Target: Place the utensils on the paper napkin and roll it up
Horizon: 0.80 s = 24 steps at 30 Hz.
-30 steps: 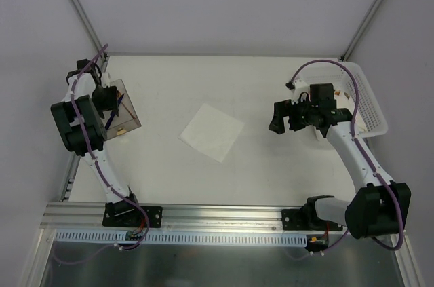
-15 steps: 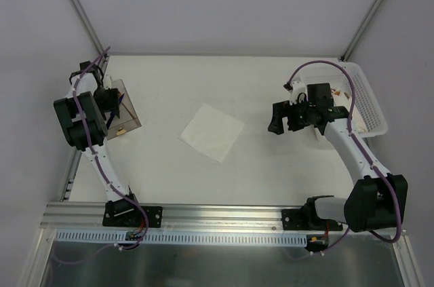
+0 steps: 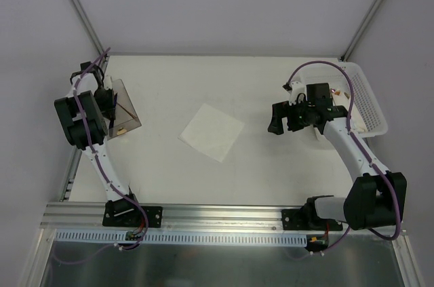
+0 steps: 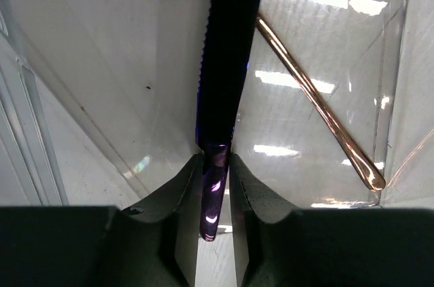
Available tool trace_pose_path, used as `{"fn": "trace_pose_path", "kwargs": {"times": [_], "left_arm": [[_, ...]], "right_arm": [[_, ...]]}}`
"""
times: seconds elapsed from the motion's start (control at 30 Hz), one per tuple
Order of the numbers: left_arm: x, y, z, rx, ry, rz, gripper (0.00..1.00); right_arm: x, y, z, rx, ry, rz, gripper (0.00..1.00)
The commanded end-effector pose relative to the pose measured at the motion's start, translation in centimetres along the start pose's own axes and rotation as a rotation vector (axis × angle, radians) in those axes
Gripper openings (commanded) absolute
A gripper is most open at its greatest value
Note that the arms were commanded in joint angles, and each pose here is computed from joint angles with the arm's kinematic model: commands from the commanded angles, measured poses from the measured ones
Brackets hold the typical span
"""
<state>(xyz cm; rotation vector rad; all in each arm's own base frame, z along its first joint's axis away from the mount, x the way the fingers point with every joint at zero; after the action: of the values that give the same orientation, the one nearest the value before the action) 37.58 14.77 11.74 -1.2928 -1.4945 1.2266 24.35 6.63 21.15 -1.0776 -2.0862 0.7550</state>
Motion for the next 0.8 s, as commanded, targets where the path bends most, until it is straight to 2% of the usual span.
{"fn": "trace_pose_path", "kwargs": {"times": [0.0,0.07,0.17,0.53,0.77], "left_arm": [[-0.9,0.5,0.6,0.033,0.001,0.004,0.15],[-1.1,0.2,0.5,0.025,-0.001,-0.002,0.07],[-1.2,-0.6,0.4,0.004,-0.01,-0.015,0.0],[-2.5,-7.8,-1.0,-0.2,-0.026,-0.007,0.0],[-3.3,-10.4,-1.0,-0.267,-0.024,-0.028,0.0]], "right_arm": [[0.2,-0.4,-0.8,-0.022,-0.033,0.001,0.99],[0.2,-0.4,-0.8,-0.024,-0.033,-0.002,0.99],[0.3,-0.5,-0.8,-0.027,-0.035,-0.007,0.99],[0.5,-0.9,-1.0,-0.039,-0.028,-0.016,0.99],[0.6,-1.0,-1.0,-0.044,-0.027,-0.012,0.99]]}}
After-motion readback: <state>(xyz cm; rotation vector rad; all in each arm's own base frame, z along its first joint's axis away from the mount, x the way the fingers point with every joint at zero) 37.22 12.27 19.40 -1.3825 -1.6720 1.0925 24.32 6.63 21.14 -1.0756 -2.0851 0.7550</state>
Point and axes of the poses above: each gripper's point midway between its finger pads, its own y axis out along the fingers, its own x axis along the line the jaws close on, z = x × y, the point moved 10 cm from there along -y, back along the fingers, and after that the axes turned 2 degrees about y, right-handed, at the moved point
